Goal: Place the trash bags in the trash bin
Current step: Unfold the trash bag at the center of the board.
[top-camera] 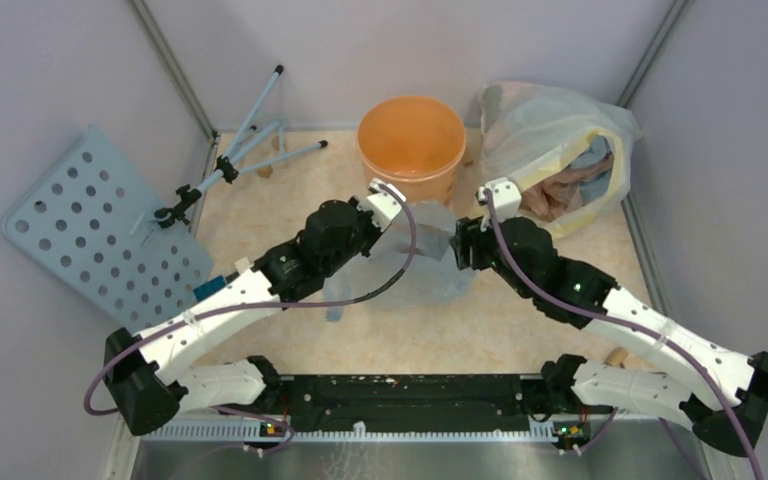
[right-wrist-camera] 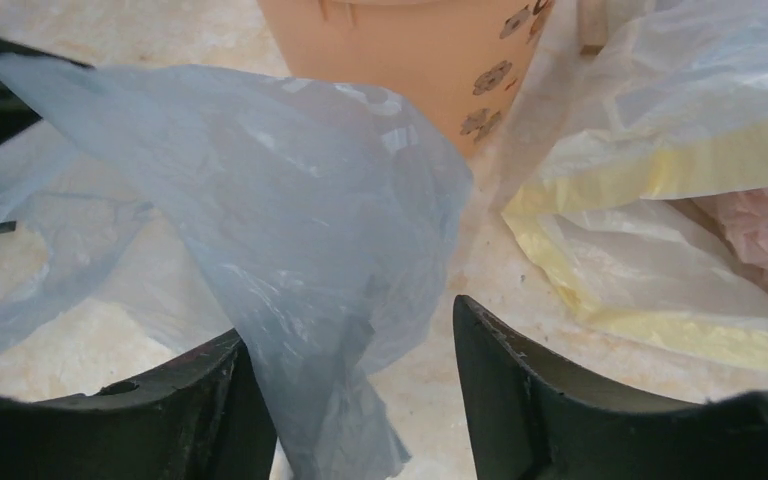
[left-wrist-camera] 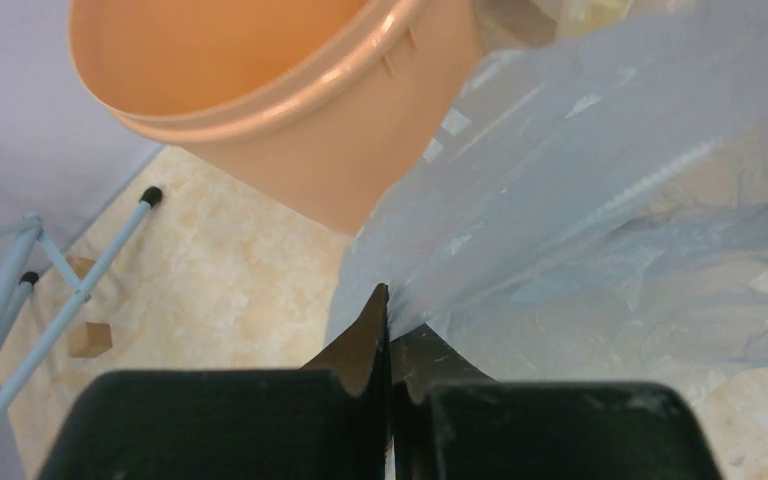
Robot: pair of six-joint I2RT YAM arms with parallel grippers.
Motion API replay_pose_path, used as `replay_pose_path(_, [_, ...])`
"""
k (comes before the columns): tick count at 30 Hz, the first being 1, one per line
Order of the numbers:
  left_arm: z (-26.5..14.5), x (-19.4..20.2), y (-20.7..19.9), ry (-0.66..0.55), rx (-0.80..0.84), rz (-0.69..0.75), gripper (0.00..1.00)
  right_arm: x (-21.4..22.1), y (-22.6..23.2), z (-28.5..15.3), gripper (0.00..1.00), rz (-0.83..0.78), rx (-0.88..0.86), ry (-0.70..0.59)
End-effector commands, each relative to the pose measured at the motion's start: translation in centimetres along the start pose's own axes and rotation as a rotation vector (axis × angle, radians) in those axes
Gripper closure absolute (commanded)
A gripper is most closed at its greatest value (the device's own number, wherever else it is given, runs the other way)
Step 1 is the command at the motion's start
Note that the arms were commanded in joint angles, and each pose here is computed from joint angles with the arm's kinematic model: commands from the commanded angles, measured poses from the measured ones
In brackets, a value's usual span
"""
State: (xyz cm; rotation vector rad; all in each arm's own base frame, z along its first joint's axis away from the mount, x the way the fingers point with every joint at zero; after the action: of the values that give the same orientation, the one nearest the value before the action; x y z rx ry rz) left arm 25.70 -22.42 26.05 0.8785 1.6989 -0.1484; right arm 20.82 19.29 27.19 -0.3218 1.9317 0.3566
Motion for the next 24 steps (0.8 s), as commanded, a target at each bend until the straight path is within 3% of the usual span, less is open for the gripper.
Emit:
replay_pose_path(1, [-1.8, -4.6, 0.8, -0.078, 0.025, -0.087, 1.0, -1.3, -1.2, -2.3, 0.38, -0.024, -0.015, -0.092])
replay_pose_path(8, [-1.9, -6.1, -0.3, -0.053, 0.12, -0.163, 1.0, -3.4, 1.5, -7.0, 0.32, -0.114, -0.367, -0.281])
replay_pose_path(17, [-1.1, -5.2, -1.4, 0.028, 0.16, -0.211, 1.0, -4.6, 3.7, -9.8, 0.28, -0.152, -0.577, -0.383])
replay_pose_path(20, [-1.3, -5.1, -1.2, 0.051, 0.149, -0.222, 1.0, -4.6, 5.0, -10.2, 0.38, -0.186, -0.67, -0.358])
replay_pose_path(24, [-1.6, -5.2, -1.2, 0.046, 0.15, -0.236, 0.99, -3.7, 7.8, -9.9, 0.62, -0.229, -0.845, -0.303])
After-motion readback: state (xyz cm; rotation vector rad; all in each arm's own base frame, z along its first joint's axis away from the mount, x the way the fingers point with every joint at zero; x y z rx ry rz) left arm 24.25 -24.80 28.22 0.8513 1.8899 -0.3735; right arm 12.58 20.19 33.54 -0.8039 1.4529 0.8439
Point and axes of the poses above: each gripper's point midway between its finger pads, its own z axis out along the fingers, its own y axis along the line the jaws close on, x = y × z, the point moved 4 cm from there along -z, back along the fingers, and after that the axes turned 1 degree about z, right-handed, at the moved point
